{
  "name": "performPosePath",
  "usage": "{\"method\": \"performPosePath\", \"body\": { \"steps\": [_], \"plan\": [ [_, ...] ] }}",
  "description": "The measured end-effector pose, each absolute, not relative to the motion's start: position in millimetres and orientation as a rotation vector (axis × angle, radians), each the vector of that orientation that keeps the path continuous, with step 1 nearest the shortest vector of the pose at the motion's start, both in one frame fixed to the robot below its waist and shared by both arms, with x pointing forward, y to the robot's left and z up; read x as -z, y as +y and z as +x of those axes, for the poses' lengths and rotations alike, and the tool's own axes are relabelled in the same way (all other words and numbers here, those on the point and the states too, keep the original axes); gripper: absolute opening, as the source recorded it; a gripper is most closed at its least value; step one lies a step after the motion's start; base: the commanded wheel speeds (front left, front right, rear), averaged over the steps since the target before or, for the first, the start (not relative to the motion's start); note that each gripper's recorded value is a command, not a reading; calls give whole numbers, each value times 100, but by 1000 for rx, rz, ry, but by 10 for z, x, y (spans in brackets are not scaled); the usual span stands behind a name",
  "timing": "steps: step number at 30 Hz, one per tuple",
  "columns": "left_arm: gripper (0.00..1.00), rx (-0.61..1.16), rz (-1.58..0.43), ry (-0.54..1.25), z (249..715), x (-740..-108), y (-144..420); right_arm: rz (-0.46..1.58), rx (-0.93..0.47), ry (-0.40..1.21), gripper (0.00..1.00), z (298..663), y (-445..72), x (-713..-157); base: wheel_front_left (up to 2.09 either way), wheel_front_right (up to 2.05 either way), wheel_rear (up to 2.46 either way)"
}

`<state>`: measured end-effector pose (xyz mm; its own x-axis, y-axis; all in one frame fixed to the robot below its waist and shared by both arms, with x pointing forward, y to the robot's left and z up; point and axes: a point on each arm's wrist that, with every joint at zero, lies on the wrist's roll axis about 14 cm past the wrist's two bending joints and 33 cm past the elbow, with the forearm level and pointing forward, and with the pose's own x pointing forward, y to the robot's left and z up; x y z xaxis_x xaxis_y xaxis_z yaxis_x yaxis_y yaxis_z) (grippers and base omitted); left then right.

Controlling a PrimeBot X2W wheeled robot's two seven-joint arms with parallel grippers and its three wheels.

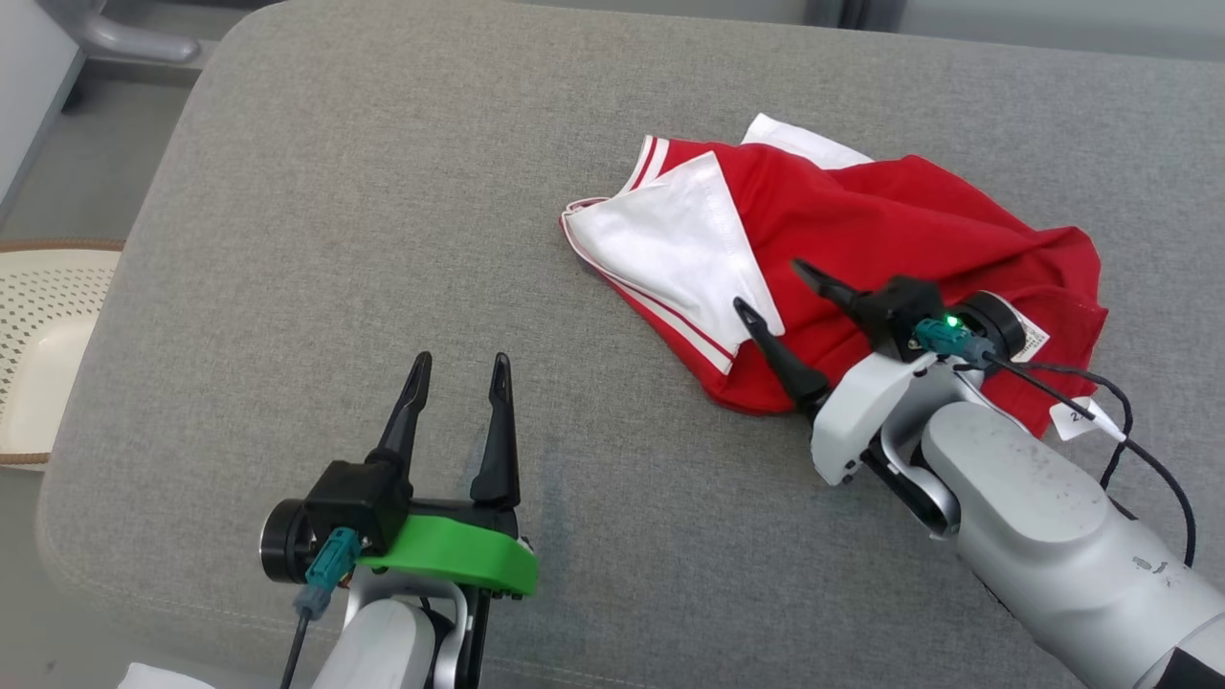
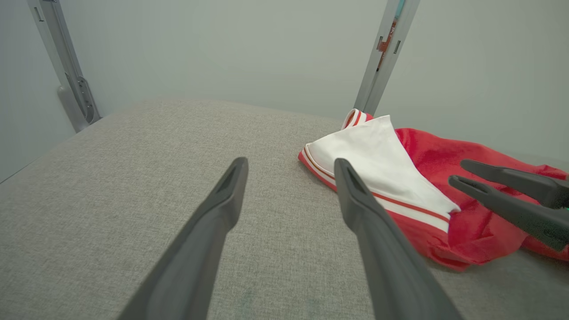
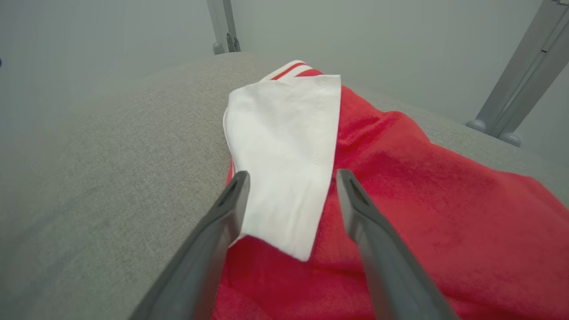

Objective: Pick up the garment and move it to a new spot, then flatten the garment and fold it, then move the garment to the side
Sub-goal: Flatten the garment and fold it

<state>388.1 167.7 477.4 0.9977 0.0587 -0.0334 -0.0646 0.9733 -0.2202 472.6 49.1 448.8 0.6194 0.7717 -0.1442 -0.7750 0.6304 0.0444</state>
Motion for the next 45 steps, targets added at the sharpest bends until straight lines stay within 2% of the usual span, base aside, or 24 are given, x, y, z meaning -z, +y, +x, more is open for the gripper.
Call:
{"method": "performPosePath", "body": {
  "steps": [16,17,18,19,20,25,32,42,43,44,45],
  "plan": [
    [100,-132,-222,41,3816,-4738,1877,-14,-838,428,100,5041,603,-4027,0,0,0],
    [100,-136,-221,43,3808,-4732,1888,10,-838,445,54,5034,636,-4009,0,0,0],
    [100,-143,-219,45,3802,-4728,1904,42,-840,461,25,5020,683,-4006,0,0,0],
    [100,-146,-218,46,3797,-4725,1915,61,-846,470,6,5007,721,-4008,0,0,0],
    [100,-150,-217,47,3793,-4722,1924,73,-855,476,0,4996,757,-4017,0,0,0],
    [100,-153,-217,44,3796,-4731,1930,72,-894,441,0,4960,815,-4111,0,0,0],
    [100,-134,-218,34,3823,-4762,1876,77,-972,311,0,4863,934,-4428,0,0,0],
    [100,-113,-220,17,3839,-4818,1827,-36,-1238,301,0,4091,1297,-4431,0,0,0],
    [100,-113,-220,16,3838,-4820,1828,-68,-1265,305,28,4006,1314,-4384,0,0,0],
    [100,-113,-220,15,3838,-4823,1828,-83,-1285,310,100,3933,1333,-4355,0,0,0],
    [100,-113,-219,14,3838,-4826,1829,-87,-1297,316,100,3881,1339,-4333,0,0,0]
  ]
}}
